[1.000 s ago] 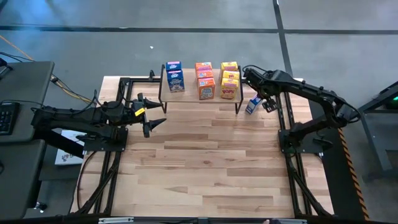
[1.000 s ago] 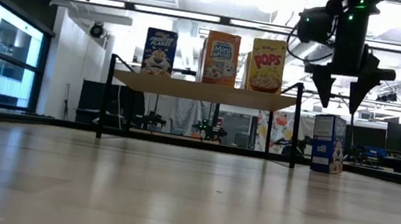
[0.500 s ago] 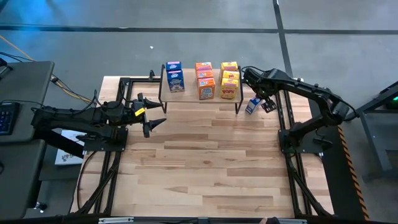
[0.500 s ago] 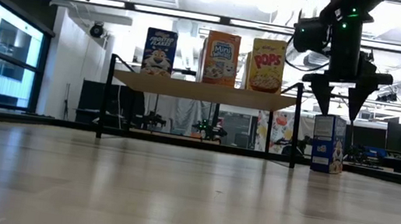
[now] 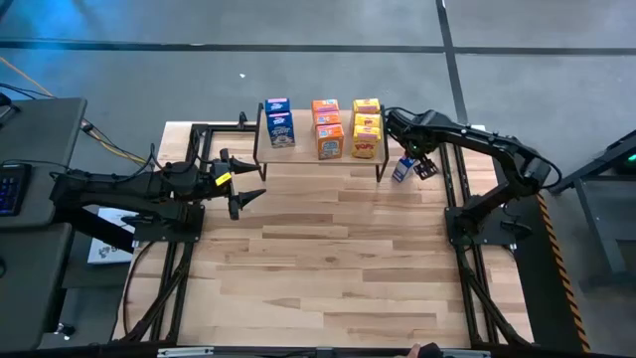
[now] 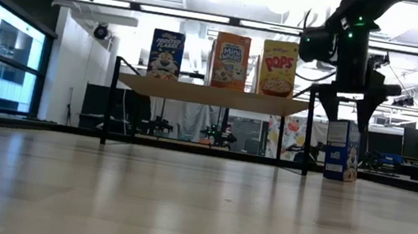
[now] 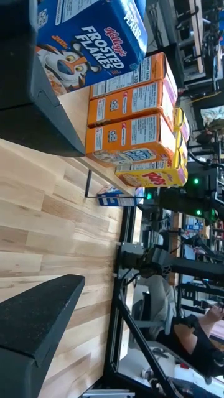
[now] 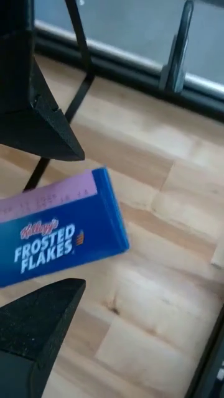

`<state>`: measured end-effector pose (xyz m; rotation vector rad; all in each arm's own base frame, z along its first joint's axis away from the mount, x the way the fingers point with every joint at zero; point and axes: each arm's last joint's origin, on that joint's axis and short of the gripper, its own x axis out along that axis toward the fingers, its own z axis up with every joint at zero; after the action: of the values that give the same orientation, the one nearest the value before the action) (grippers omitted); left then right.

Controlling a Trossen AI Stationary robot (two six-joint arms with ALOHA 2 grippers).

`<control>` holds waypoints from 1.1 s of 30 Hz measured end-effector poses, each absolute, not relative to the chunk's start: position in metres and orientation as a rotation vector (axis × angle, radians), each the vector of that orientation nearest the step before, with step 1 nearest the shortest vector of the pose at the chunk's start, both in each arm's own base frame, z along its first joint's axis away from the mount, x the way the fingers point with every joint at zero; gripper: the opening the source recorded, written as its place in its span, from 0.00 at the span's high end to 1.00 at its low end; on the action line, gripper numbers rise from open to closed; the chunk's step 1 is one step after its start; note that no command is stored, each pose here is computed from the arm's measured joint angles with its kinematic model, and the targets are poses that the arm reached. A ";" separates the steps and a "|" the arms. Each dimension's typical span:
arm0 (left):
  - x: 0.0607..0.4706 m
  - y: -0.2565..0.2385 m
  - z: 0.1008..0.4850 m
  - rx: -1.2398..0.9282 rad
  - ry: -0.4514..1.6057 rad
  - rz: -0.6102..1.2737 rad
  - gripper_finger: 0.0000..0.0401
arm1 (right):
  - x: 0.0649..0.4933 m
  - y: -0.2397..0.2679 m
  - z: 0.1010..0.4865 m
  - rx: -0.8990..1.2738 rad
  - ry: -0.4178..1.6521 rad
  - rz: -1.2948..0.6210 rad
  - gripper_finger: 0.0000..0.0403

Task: Stack cereal on shelf
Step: Put the blue cereal box aligned with the other blue cereal boxes on the shelf

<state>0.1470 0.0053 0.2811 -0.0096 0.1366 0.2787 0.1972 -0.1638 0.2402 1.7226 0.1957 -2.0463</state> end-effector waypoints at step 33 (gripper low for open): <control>0.147 0.005 0.281 -0.010 0.137 0.279 0.21 | 0.201 -0.150 0.244 1.687 0.182 -2.058 0.70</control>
<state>0.1470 0.0053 0.2811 -0.0098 0.1366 0.2786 0.2011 -0.1504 0.2439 1.6872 0.1817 -2.0582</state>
